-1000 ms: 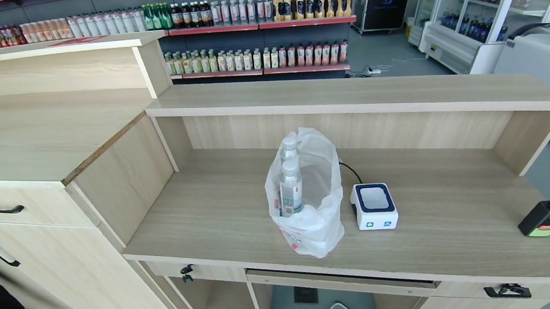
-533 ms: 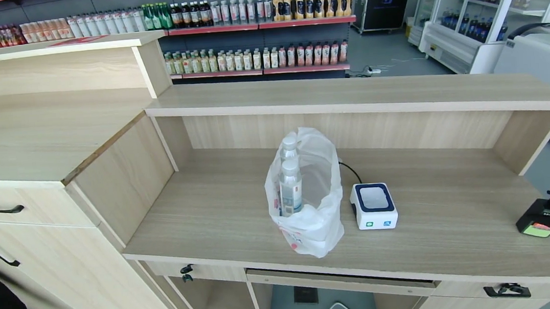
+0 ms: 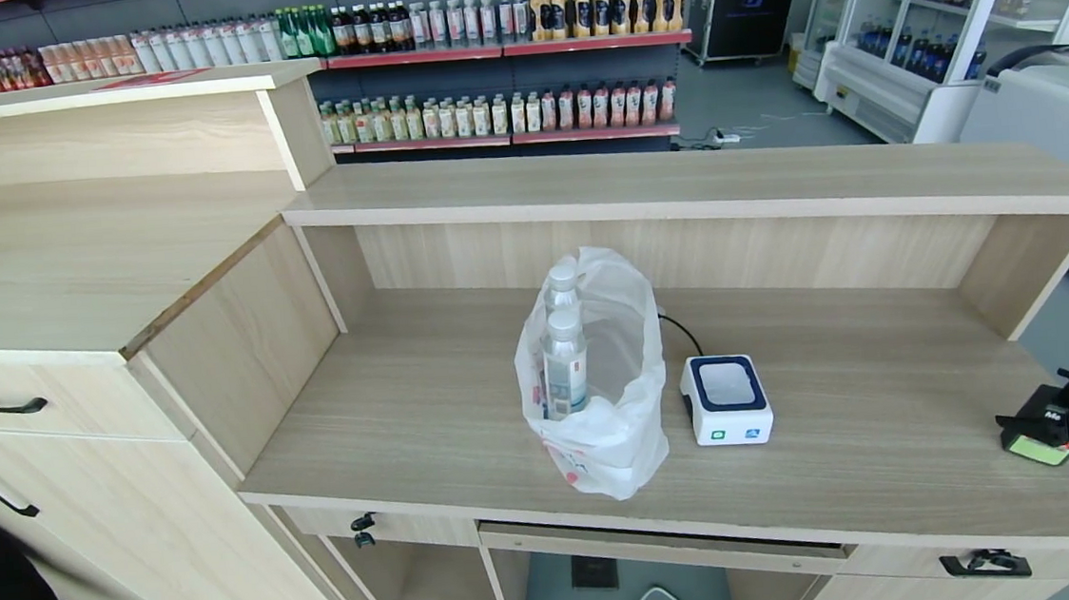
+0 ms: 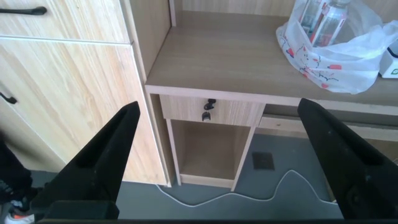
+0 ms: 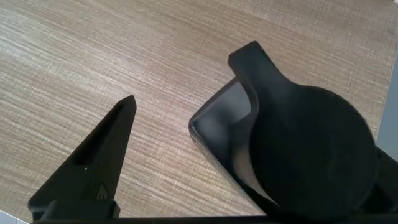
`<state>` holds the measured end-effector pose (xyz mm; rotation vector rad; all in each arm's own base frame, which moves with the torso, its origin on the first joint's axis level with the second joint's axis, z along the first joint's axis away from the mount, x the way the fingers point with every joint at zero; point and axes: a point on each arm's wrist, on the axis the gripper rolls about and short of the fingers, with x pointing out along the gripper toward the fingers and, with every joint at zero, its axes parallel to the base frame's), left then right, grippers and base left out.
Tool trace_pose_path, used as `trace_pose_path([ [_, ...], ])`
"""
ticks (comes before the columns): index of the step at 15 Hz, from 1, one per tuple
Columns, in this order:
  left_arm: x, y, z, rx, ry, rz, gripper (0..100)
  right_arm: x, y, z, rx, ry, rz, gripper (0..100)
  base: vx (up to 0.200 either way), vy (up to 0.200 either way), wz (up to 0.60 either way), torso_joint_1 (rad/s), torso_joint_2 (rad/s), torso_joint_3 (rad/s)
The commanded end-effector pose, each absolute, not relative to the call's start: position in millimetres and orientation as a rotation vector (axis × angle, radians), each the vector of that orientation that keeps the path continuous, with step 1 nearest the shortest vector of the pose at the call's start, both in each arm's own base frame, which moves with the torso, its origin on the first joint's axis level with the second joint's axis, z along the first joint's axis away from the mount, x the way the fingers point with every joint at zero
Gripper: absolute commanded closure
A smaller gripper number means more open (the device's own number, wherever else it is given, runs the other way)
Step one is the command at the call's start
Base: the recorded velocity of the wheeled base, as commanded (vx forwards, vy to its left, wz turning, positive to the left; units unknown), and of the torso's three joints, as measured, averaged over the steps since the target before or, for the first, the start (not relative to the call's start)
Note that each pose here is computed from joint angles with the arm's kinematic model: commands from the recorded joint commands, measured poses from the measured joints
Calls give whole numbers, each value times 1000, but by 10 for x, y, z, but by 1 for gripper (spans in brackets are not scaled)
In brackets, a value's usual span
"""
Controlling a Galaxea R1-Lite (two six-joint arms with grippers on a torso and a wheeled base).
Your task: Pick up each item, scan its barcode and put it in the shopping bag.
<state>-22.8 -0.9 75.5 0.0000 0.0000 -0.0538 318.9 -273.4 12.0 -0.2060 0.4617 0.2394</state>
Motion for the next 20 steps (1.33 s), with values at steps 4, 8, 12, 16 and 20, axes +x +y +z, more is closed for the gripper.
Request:
trace_pose_path([
  [4,-227,-9,755,0,2,-54,0,3218,-2698,116,-222,461,248,100,0,0,0,0,0,0],
  [8,-227,-9,755,0,2,-54,0,3241,-2686,303,-310,416,238,100,0,0,0,0,0,0],
  [12,-227,-9,755,0,2,-54,0,3040,-2465,1055,-495,287,208,100,0,0,0,0,0,0],
  [16,-227,-9,755,0,2,-54,0,2372,-1846,1762,-908,166,210,100,0,0,0,0,0,0],
  [20,-227,-9,755,0,2,-54,0,1939,-1066,2089,-1283,-36,307,100,0,0,0,0,0,0],
])
